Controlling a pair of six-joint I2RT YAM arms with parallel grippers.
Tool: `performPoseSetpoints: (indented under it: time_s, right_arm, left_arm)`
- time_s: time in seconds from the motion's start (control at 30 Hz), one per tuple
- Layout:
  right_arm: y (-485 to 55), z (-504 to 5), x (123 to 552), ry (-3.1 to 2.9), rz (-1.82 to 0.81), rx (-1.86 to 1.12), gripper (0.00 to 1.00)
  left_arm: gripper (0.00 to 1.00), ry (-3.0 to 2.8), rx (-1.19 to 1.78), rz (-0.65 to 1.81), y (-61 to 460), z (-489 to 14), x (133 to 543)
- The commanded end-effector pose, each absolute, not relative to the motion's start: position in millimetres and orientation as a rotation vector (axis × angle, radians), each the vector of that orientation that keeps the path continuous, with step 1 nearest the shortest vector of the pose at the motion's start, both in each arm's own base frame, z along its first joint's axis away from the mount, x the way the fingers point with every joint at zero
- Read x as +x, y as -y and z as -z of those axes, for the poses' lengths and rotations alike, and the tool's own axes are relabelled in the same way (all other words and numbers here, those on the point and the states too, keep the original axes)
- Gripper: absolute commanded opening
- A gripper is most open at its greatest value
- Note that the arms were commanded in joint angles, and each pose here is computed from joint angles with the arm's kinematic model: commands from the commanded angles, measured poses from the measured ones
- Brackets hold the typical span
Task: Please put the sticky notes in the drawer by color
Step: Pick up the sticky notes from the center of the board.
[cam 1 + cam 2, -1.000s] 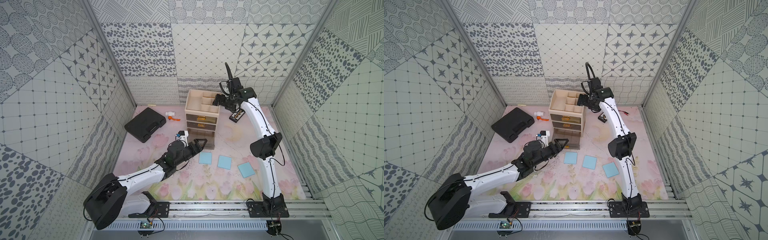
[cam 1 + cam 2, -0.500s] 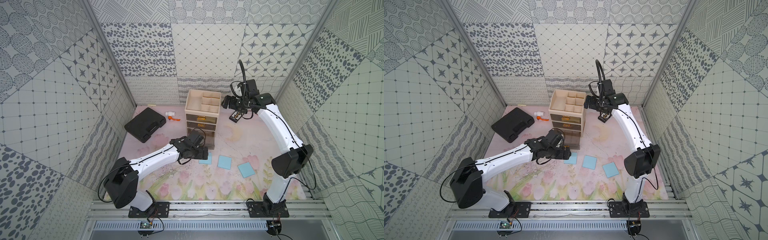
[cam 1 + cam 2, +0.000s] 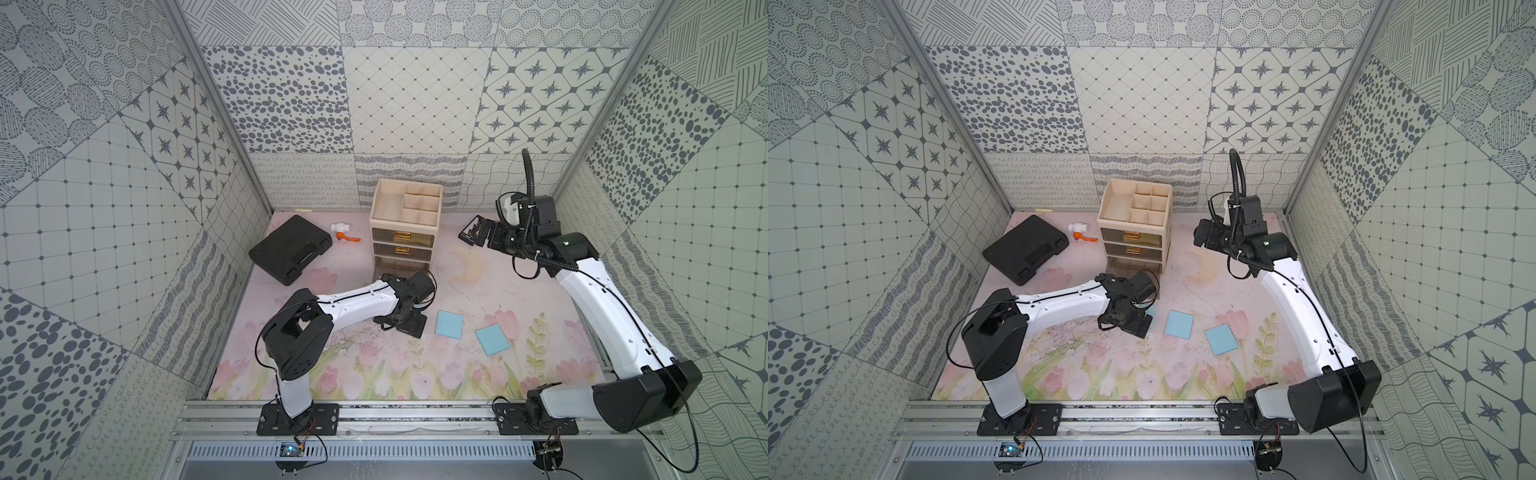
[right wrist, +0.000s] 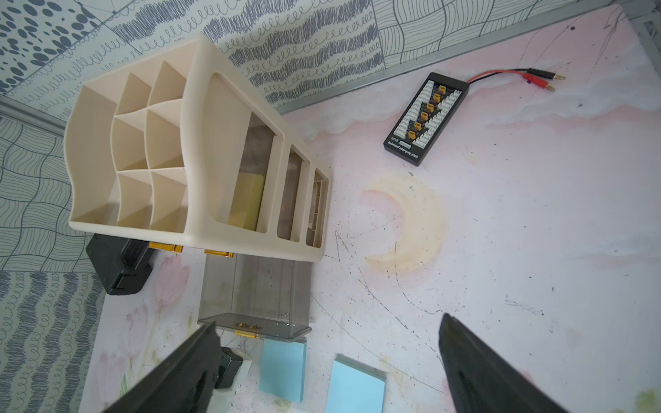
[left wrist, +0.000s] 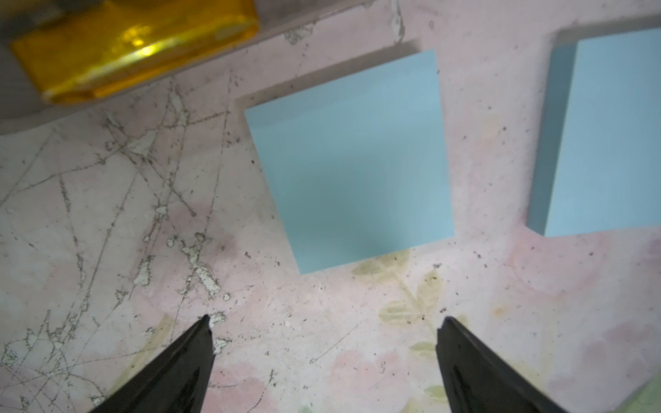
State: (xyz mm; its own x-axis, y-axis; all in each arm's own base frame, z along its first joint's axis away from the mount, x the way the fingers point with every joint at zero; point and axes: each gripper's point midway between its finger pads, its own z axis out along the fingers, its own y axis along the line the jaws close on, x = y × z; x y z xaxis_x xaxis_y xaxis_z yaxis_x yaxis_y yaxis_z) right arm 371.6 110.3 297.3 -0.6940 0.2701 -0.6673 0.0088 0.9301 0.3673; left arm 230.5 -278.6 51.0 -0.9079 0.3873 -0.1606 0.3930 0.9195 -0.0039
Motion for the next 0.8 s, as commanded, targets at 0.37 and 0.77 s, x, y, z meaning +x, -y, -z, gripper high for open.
performPoseSetpoints:
  time_s: [0.37,0.77]
  right_arm:
    - [-99,-296,360,-2.258,-0.424,0.198,0.99]
    - [-101,-275,354,-2.301,-0.434,0.192,0.99]
  left_arm:
    - [1.00,-2.980,0.573,0.116,310,-40,236]
    - [1.00,-2.997,0.456,0.152,317,-34,245]
